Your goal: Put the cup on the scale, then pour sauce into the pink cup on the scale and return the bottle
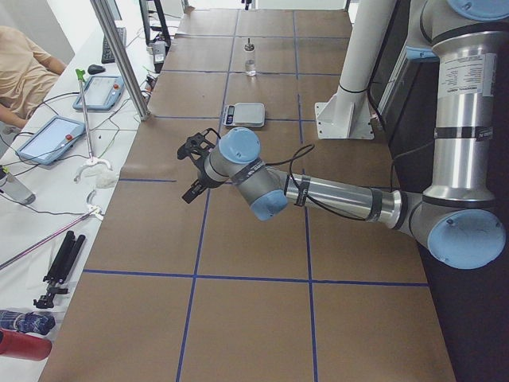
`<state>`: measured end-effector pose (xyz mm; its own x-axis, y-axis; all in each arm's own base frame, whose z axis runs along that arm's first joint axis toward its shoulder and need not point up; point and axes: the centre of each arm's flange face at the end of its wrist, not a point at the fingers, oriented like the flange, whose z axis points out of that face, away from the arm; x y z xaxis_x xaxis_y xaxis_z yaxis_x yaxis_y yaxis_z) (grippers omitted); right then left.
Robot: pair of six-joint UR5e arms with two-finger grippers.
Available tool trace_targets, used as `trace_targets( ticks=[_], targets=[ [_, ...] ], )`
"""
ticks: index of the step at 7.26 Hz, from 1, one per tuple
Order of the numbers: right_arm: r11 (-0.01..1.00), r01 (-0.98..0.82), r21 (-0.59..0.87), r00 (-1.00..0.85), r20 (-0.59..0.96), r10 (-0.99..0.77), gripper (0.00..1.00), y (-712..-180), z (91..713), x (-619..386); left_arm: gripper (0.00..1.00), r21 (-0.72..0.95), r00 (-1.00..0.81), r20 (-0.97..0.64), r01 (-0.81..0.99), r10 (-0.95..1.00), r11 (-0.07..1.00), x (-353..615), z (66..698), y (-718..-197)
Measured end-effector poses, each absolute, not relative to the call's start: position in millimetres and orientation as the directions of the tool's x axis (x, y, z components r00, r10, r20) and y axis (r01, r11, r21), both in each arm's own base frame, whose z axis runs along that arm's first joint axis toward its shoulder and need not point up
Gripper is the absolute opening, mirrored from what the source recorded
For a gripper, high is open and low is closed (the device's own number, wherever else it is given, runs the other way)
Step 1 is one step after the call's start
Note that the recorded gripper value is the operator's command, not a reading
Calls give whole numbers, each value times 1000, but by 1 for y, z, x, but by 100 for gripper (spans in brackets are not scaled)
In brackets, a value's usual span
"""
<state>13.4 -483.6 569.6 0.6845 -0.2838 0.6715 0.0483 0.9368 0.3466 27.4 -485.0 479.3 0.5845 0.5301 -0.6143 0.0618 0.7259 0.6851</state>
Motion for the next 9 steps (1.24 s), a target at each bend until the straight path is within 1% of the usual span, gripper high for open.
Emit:
trace_targets(
  ticks=[1, 2, 3, 4, 5, 6, 9],
  targets=[
    [943, 28, 331, 685, 681, -259, 100, -484, 567, 13, 100, 620, 542, -686, 86, 486, 780, 77, 465, -479],
    [947, 15, 320, 685, 687, -243, 100, -484, 566, 13, 91, 554, 526, -739, 119, 421, 824, 130, 447, -468],
    [949, 10, 315, 685, 689, -236, 100, -483, 567, 13, 63, 481, 524, -780, 153, 342, 863, 181, 430, -456],
    [950, 8, 313, 686, 689, -233, 100, -483, 567, 13, 46, 391, 534, -811, 189, 240, 901, 228, 413, -444],
    [950, 7, 313, 687, 689, -232, 100, -484, 567, 14, 46, 297, 557, -821, 225, 128, 928, 270, 398, -433],
    [950, 7, 312, 688, 688, -231, 100, -484, 568, 14, 46, 241, 582, -811, 250, 53, 938, 298, 392, -424],
    [950, 6, 312, 688, 688, -230, 100, -484, 567, 14, 46, 215, 635, -773, 256, 4, 942, 323, 405, -413]
  ],
)
